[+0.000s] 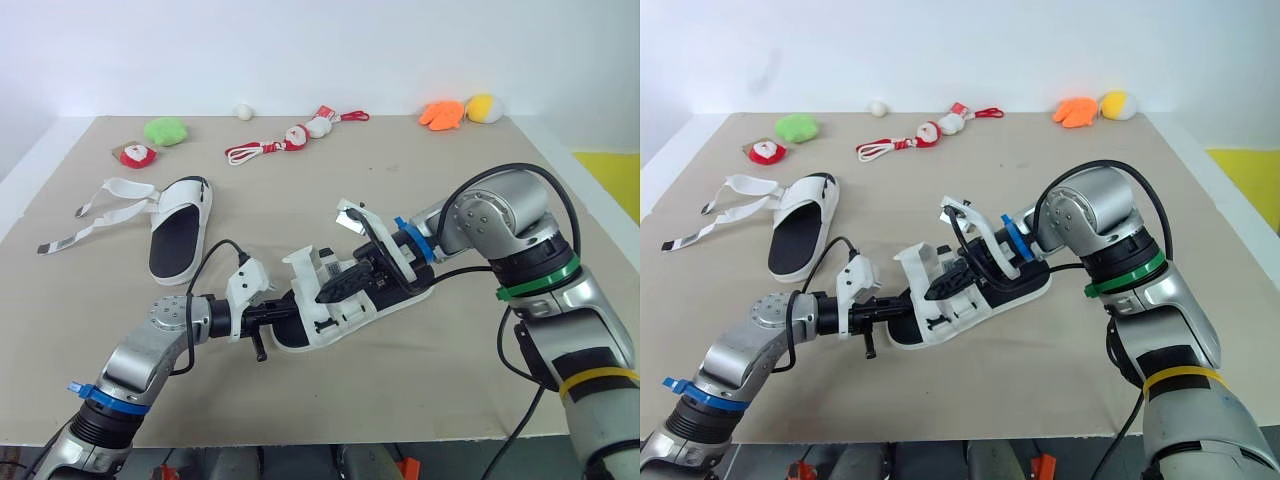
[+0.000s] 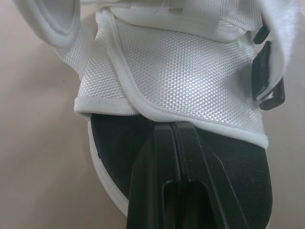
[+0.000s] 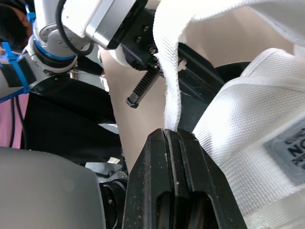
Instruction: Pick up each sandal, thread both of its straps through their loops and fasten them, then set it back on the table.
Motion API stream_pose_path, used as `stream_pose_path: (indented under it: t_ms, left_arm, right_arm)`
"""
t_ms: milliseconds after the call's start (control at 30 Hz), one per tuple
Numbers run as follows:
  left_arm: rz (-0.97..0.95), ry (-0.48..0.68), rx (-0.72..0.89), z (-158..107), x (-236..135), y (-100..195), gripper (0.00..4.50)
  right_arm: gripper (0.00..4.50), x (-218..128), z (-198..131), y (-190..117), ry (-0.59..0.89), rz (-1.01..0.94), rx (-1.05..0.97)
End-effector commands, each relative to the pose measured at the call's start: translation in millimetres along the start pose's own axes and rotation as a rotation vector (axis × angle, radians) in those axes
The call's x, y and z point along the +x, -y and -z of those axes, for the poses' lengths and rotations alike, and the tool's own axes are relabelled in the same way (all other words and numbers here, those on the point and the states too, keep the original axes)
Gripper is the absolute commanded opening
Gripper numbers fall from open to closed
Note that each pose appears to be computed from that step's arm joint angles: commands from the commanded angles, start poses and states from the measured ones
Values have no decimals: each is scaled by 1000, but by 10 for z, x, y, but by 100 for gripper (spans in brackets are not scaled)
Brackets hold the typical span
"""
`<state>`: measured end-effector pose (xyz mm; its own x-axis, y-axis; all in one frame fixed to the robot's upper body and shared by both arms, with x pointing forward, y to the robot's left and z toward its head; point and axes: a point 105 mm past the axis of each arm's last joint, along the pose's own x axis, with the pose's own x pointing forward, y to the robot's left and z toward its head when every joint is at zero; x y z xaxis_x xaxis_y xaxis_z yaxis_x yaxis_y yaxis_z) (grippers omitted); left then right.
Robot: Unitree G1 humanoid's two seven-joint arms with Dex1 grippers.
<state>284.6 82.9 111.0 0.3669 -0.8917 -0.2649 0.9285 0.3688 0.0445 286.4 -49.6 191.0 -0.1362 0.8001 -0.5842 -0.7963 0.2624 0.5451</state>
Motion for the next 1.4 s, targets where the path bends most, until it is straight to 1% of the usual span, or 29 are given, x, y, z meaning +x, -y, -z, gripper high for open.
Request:
stream_pose_path:
  t_ms: [33,533,967,1133,1267,1400]
  left_arm:
    - [19,-32,-26,100,40,53,0]
    - [13,-33,-24,105,24,41,0]
    - [11,-30,-25,104,37,42,0]
    - [9,-29,-25,101,42,39,0]
    - [9,-29,-25,106,39,43,0]
    - [8,-29,-28,109,39,45,0]
  right_arm:
    - [5,-114,-140,-65,33,8,-50]
    - [5,-58,-26,-14,-22,12,-56]
    - [5,9,93,133,-74,93,-127]
    - [5,16,49,120,-65,88,-132]
    - [5,-18,-110,18,-13,18,-53]
    - [5,-28,-153,-66,-2,-48,22]
